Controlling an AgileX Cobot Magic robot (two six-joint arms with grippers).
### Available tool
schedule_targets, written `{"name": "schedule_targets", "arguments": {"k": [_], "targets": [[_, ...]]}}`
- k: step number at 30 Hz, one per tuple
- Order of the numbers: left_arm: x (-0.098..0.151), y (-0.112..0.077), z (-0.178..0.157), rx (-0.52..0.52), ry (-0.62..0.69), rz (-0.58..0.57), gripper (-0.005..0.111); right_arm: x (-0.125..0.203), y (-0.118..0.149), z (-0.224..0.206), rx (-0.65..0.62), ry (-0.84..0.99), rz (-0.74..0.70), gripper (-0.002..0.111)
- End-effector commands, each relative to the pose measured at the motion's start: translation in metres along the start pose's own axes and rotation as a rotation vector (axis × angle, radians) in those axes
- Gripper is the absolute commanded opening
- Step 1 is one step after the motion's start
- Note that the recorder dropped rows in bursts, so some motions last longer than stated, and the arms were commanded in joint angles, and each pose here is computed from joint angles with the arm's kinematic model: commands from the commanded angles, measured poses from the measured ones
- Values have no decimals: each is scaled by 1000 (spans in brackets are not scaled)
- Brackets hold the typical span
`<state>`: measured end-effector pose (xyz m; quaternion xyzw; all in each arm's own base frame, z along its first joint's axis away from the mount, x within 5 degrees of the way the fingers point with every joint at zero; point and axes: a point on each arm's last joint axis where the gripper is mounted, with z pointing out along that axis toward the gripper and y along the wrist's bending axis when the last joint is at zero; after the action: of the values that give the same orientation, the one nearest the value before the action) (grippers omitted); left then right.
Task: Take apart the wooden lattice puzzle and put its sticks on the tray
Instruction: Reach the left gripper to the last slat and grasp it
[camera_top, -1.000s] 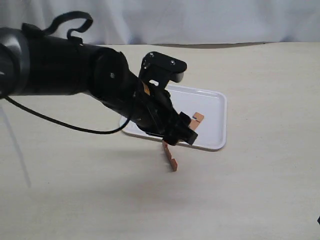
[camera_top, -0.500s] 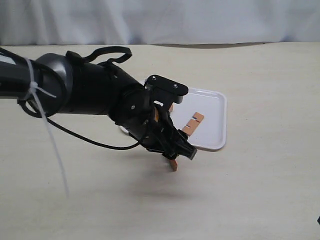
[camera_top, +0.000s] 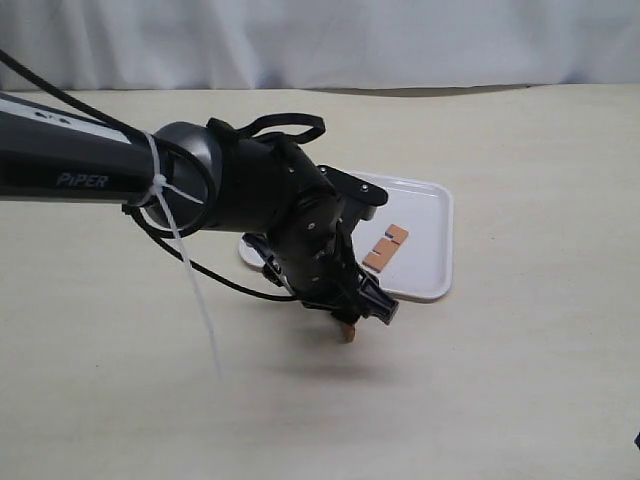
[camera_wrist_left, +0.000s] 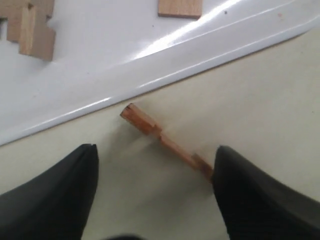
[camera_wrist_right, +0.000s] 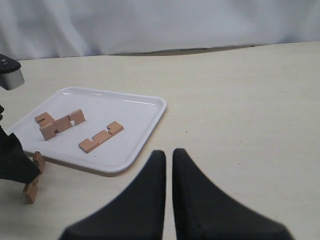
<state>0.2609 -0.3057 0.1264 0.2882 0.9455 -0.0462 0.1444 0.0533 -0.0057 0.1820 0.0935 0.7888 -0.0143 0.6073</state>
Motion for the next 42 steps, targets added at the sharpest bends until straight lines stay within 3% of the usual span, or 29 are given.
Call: {"name": "schedule_targets", "arguments": {"k": [1,17,25,42], "targets": [[-5,-2,2,3,-41,-2,62,-1,0,0,4,-14,0,5],[-3,-2,12,3,-31,33,63,-1,0,0,4,-14,0,5],[1,-5,12,35,12,78,91,-1,0,0,4,-14,0,5],[0,-11,14,93,-7,120,90,-1,0,0,4,-14,0,5]]}}
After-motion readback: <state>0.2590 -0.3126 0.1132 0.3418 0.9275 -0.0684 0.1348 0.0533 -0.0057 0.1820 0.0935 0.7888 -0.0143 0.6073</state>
